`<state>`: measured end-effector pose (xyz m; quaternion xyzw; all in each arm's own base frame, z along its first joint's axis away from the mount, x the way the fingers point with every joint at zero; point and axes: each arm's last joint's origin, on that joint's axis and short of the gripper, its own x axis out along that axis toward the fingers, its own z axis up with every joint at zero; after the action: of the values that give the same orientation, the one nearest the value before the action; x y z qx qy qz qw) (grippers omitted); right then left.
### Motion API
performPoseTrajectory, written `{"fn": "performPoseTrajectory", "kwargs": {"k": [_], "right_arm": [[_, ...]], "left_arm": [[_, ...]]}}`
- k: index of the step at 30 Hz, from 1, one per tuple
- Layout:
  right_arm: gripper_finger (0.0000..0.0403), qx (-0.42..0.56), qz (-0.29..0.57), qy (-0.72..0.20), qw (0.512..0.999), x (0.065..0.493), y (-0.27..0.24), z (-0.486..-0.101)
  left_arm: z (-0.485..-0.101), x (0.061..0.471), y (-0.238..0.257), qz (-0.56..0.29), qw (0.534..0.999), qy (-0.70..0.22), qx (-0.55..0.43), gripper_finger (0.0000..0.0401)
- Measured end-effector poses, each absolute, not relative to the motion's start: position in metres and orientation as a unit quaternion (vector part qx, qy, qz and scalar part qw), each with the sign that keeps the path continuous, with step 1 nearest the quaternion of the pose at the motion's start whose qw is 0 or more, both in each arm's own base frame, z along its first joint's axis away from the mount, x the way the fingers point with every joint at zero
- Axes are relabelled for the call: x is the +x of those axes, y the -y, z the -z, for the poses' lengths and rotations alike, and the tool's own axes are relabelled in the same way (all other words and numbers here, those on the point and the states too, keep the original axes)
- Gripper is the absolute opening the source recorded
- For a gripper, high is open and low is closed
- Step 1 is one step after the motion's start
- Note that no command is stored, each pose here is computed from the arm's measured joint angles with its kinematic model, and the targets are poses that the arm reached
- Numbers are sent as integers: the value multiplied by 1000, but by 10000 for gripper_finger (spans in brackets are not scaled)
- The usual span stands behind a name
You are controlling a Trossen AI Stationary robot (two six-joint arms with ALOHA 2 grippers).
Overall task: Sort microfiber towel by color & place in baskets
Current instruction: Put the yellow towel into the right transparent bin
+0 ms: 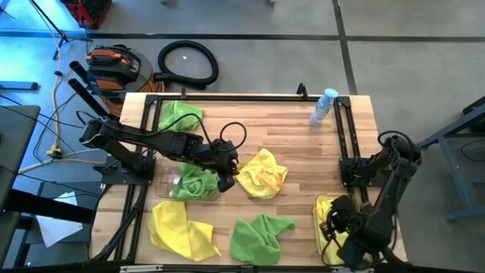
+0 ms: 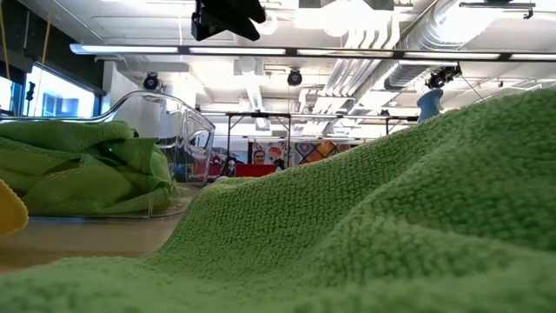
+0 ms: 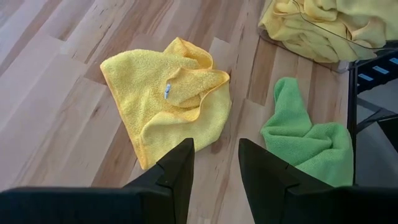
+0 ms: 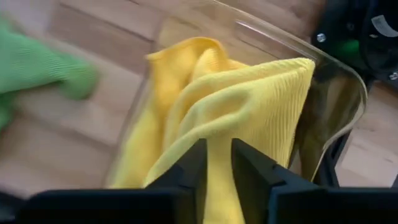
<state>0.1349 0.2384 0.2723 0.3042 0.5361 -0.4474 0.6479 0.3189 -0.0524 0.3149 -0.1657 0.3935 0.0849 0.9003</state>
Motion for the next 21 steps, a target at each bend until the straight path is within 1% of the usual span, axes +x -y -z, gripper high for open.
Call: {"fn": "performPoseTrajectory", "kwargs": {"k": [5,6,11,16,21], "right_arm": [[8,292,476,-557,615,135,-229,-232],[4,292,474,-565,609,134,-229,-224],[15,312,464,-567,605,132,-226,-194],[8,307,467,-567,605,132,-226,-197],[2,299,469,-580,596,132,-233,-230]], "left_arm": [[-315,319,52,-85,900,-394,-166,113],[-315,319,52,-85,900,-393,-166,113],[-315,319,52,-87,899,-393,-172,113],[-315,319,53,-85,899,-394,-174,113],[-315,319,53,-84,899,-394,-174,113]]}}
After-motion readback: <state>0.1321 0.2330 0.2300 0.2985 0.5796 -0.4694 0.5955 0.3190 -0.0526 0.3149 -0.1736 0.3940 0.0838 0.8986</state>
